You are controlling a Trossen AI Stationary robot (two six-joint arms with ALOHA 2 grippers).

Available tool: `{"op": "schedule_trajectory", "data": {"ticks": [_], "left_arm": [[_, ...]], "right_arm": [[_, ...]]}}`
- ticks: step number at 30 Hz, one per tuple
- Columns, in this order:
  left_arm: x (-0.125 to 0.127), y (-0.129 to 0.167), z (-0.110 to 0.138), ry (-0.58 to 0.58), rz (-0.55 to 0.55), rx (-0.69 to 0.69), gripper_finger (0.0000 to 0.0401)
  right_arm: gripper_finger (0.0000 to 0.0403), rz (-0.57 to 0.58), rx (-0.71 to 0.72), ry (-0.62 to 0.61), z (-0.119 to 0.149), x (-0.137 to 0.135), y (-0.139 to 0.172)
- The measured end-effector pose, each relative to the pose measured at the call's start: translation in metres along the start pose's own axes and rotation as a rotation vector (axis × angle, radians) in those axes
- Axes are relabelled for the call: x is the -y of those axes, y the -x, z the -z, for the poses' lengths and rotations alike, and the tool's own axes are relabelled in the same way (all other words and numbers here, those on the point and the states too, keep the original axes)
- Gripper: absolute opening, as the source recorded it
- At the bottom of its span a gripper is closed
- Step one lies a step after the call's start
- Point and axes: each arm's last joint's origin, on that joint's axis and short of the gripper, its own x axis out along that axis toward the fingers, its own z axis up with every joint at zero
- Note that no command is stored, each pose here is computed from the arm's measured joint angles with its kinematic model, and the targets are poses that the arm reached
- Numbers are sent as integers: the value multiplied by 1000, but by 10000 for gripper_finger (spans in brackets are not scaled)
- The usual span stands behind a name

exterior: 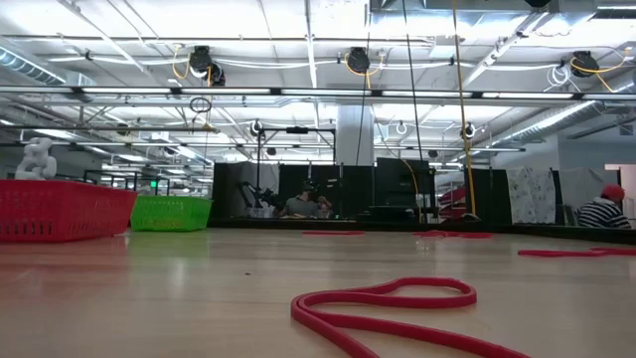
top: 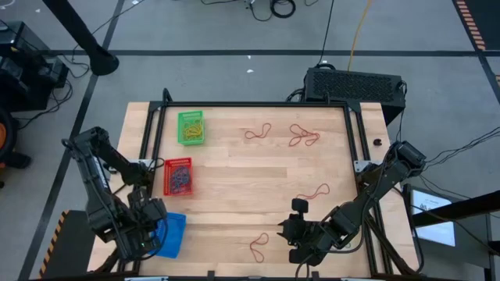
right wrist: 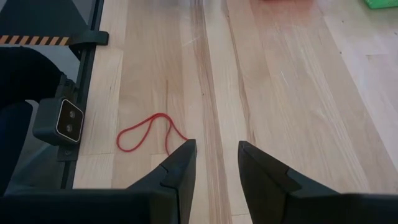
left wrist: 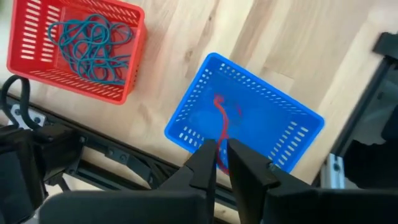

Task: Sort rubber bands into baskets
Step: Put the red rubber band into the blue bin

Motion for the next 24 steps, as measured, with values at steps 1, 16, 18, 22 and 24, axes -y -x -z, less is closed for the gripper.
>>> {"op": "schedule_trajectory", "data": {"ticks": [1, 16, 18, 22, 24], "left_arm": [[0, -2, 0, -2, -9, -1, 49], [0, -26, -3, -124, -79, 222, 126], [8, -30, -8, -192, -58, 410, 127], [21, -45, -26, -288, 2, 535, 127], [24, -59, -39, -332, 1, 576, 128]], "right_arm": [[112, 0, 0, 0, 0, 0, 0], [111, 105, 51, 22, -2, 6, -1], [109, 154, 36, 28, -3, 14, -5], [93, 213, -93, -24, -8, 42, -18], [85, 249, -188, -66, -10, 61, -25]]}}
